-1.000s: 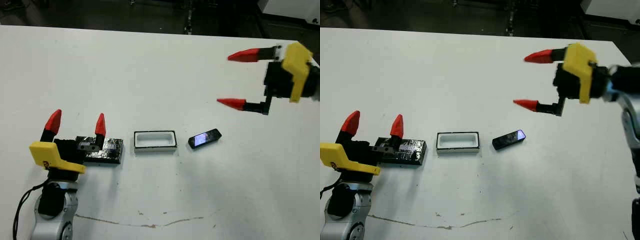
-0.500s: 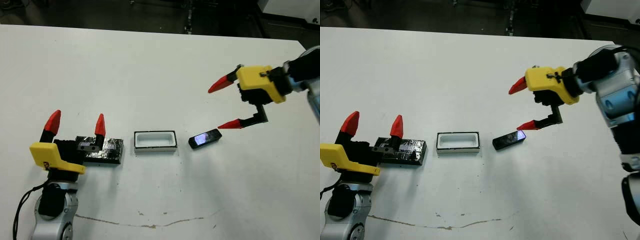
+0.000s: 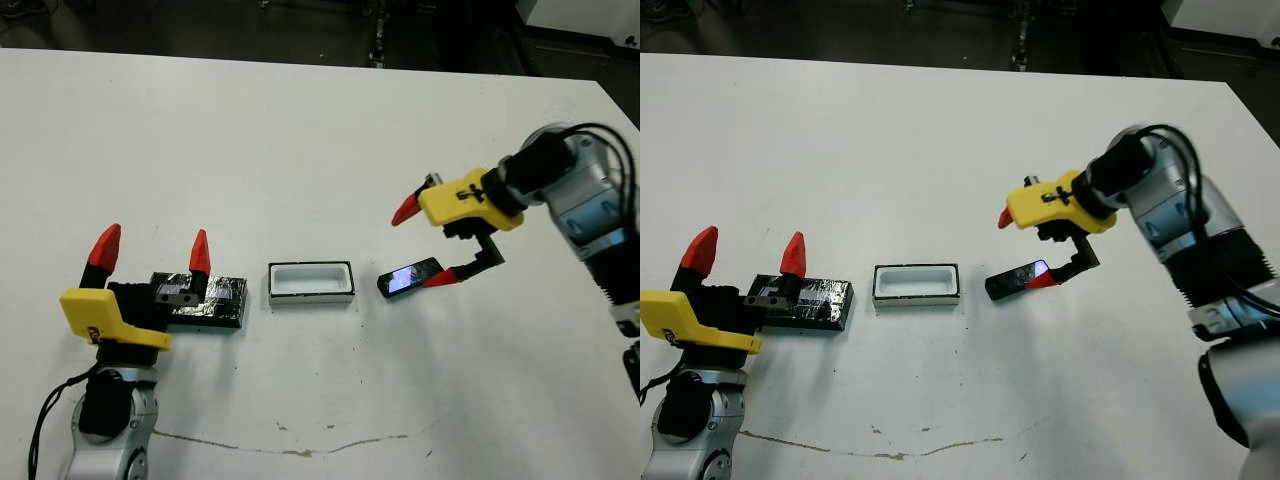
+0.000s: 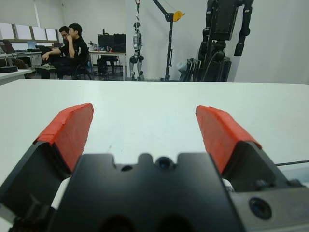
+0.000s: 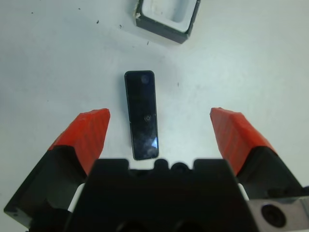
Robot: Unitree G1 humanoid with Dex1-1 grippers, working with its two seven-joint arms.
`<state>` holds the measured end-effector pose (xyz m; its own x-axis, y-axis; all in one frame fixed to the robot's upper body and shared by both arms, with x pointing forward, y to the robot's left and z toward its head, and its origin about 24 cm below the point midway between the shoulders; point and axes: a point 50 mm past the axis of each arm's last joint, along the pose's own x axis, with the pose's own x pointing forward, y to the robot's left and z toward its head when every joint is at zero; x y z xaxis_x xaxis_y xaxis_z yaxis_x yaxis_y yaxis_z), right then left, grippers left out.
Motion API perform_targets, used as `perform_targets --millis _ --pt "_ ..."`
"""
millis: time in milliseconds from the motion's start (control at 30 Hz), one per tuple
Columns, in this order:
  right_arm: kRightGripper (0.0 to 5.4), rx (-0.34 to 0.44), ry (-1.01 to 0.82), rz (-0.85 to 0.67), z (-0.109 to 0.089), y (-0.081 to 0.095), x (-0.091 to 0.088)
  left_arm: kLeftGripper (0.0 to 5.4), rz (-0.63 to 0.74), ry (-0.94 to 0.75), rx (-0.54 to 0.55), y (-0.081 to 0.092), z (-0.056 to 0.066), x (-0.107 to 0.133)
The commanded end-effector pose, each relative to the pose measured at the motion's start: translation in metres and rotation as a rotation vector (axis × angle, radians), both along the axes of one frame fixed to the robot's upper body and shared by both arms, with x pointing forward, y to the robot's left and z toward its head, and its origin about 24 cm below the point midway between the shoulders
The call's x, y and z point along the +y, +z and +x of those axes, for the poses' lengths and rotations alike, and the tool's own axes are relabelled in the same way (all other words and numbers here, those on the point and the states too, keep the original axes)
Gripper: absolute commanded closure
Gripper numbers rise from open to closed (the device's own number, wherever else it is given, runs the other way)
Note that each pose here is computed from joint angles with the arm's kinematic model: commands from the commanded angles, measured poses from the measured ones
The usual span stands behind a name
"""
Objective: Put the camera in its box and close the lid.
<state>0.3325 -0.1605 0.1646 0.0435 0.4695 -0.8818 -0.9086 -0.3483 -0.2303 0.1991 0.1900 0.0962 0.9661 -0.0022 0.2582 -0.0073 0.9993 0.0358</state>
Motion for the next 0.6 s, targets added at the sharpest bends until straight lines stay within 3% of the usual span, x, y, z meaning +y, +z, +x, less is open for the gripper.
perform_targets --millis 33,600 --pt "0.01 0.034 -0.007 -0.001 0.002 -0.004 -0.002 0.0 0.015 0.007 0.006 -0.002 -0.002 0.003" --pt "0.01 0.101 -0.022 -0.012 0.0 -0.026 -0.005 0.0 0.009 0.002 0.014 -0.002 -0.004 0.002"
